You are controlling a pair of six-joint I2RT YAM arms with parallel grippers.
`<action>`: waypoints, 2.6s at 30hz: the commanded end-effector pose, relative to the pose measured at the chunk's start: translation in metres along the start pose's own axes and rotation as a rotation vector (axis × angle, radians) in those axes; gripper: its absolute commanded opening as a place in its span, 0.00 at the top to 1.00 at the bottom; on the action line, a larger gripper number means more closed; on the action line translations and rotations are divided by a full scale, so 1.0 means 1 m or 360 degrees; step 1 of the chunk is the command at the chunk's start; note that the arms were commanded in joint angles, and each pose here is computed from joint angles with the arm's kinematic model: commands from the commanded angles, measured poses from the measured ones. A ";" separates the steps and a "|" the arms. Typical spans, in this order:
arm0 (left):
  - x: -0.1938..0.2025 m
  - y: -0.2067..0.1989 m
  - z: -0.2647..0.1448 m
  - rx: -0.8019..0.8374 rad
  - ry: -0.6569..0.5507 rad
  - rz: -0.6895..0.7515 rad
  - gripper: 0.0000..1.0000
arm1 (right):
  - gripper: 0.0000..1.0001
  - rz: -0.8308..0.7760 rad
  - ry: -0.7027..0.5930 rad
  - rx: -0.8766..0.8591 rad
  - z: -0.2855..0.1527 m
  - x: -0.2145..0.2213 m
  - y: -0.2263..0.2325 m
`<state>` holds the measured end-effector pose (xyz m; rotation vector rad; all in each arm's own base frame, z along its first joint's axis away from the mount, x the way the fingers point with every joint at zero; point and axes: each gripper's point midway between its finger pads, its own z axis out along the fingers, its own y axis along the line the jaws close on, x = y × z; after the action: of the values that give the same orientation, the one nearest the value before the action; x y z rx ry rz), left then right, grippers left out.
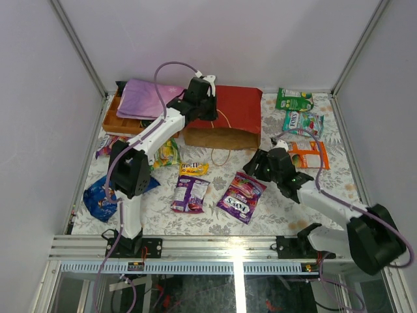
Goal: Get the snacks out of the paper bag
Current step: Place the snack at the center of the board, then adjust the paper bag at the center of the board.
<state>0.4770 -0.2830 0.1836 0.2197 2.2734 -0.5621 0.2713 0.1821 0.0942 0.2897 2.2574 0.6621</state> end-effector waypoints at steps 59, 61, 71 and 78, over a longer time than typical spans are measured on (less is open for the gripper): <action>-0.010 -0.010 -0.020 0.0054 -0.0068 0.0031 1.00 | 0.34 0.0318 0.0417 -0.0234 0.196 0.067 0.090; -0.010 -0.010 -0.019 0.0055 -0.0067 0.0031 1.00 | 0.35 0.0233 0.0421 -0.0227 0.196 0.069 0.096; -0.009 -0.008 -0.019 0.0045 -0.0064 0.0037 1.00 | 0.44 -0.0115 0.0305 -0.0042 0.196 0.055 0.096; -0.008 -0.007 -0.018 0.0038 -0.0062 0.0042 1.00 | 0.48 -0.0347 0.0169 0.0145 0.190 0.028 0.079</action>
<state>0.4618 -0.2775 0.1806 0.2391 2.2921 -0.5629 0.3907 0.3710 0.0238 0.1357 2.3359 0.7786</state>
